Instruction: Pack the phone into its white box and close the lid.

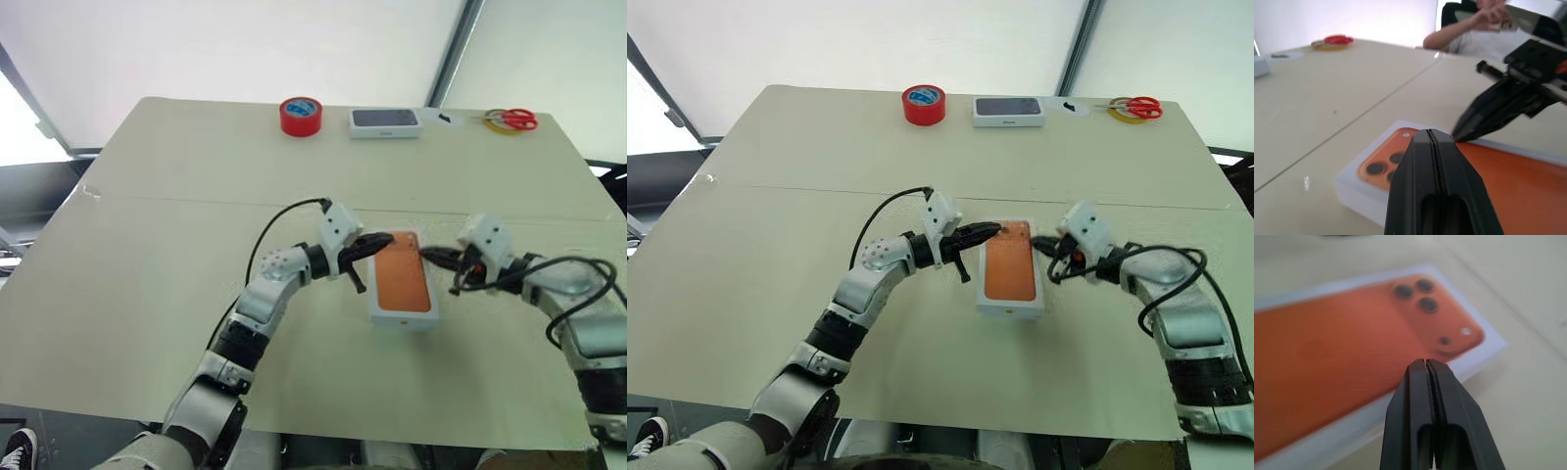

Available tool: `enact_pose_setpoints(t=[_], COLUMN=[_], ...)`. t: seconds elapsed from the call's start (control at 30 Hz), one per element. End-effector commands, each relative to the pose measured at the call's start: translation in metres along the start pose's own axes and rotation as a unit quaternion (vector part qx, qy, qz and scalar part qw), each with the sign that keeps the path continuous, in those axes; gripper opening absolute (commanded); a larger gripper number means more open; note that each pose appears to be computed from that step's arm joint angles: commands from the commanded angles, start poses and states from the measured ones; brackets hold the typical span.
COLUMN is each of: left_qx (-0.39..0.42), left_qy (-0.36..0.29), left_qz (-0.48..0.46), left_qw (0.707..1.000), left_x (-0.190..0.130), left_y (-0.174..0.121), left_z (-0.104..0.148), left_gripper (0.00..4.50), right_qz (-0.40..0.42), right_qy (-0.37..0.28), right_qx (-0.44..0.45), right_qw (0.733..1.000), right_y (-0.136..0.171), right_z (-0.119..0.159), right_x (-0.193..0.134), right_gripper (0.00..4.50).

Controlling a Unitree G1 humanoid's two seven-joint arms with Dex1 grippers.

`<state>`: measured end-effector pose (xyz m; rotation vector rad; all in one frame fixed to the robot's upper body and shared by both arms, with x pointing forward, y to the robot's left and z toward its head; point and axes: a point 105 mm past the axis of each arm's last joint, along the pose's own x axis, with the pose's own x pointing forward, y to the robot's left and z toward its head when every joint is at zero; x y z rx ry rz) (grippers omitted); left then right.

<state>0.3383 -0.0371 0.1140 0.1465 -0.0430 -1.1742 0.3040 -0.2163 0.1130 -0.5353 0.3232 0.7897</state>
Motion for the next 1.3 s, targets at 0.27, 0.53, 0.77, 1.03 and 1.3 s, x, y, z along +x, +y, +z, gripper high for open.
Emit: enact_pose_setpoints(t=[0.27, 0.53, 0.77, 1.03, 1.3], left_qx=[-0.026, -0.041, 0.006, -0.021, -0.034], left_qy=[0.046, -0.023, 0.005, 0.09, 0.115], left_qz=[-0.021, 0.005, 0.101, 0.154, 0.224], left_qw=[0.998, 0.999, 0.995, 0.984, 0.967], left_x=[-0.001, -0.042, -0.143, -0.227, -0.275], left_y=[-0.004, 0.021, 0.065, 0.051, 0.043], left_z=[-0.023, 0.013, 0.03, 0.001, -0.014], left_gripper=[0.0, 2.9, 4.5, 4.5, 4.5], right_qz=[0.009, 0.018, 0.031, 0.021, 0.011], right_qy=[0.053, -0.085, -0.105, -0.087, -0.048], right_qx=[-0.02, 0.099, 0.051, 0.018, 0.009], right_qw=[0.998, 0.991, 0.993, 0.996, 0.999], right_y=[0.011, -0.002, -0.017, -0.037, -0.043], right_z=[-0.021, 0.032, 0.037, 0.016, -0.019], right_x=[-0.001, -0.007, -0.027, -0.054, -0.064], right_gripper=[0.06, 1.32, 4.48, 4.48, 4.48])
